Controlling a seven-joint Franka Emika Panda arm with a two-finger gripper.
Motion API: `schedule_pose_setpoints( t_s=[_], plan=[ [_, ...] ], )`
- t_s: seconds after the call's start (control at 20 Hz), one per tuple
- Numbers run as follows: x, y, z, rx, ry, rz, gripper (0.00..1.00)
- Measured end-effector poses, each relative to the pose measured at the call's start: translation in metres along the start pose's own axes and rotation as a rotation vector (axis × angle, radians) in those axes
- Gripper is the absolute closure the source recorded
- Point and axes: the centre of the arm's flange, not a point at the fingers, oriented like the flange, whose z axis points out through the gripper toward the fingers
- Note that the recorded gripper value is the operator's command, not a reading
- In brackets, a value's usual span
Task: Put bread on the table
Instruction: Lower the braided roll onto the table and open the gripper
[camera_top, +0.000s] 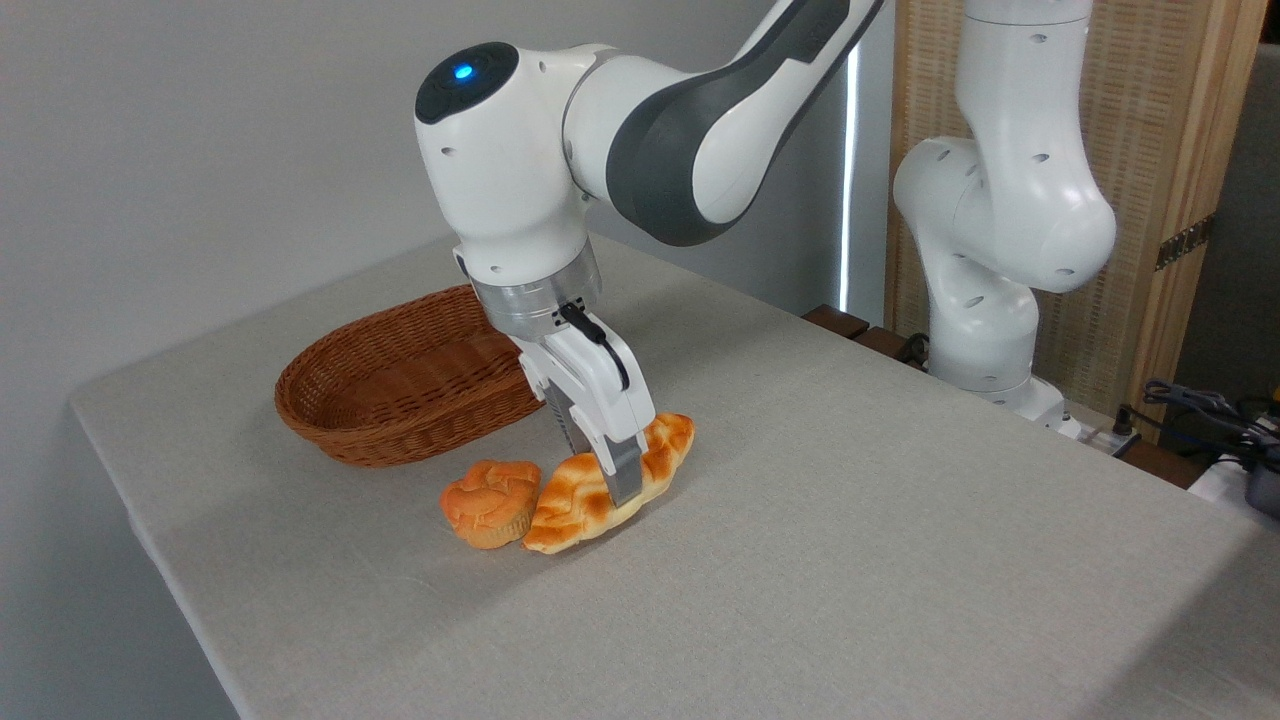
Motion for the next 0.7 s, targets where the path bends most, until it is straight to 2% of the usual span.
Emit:
schedule_pose_setpoints(
  t_s=[0.35,0.55,0.7],
  plan=[
    [0.004,0.007,-0.006,0.007,0.006,0.016,0.0],
    [0.029,0.028,-0.029,0.053,0.036,0.077,0.0],
    [0.035,0.033,-0.046,0.079,0.06,0.092,0.0]
  ],
)
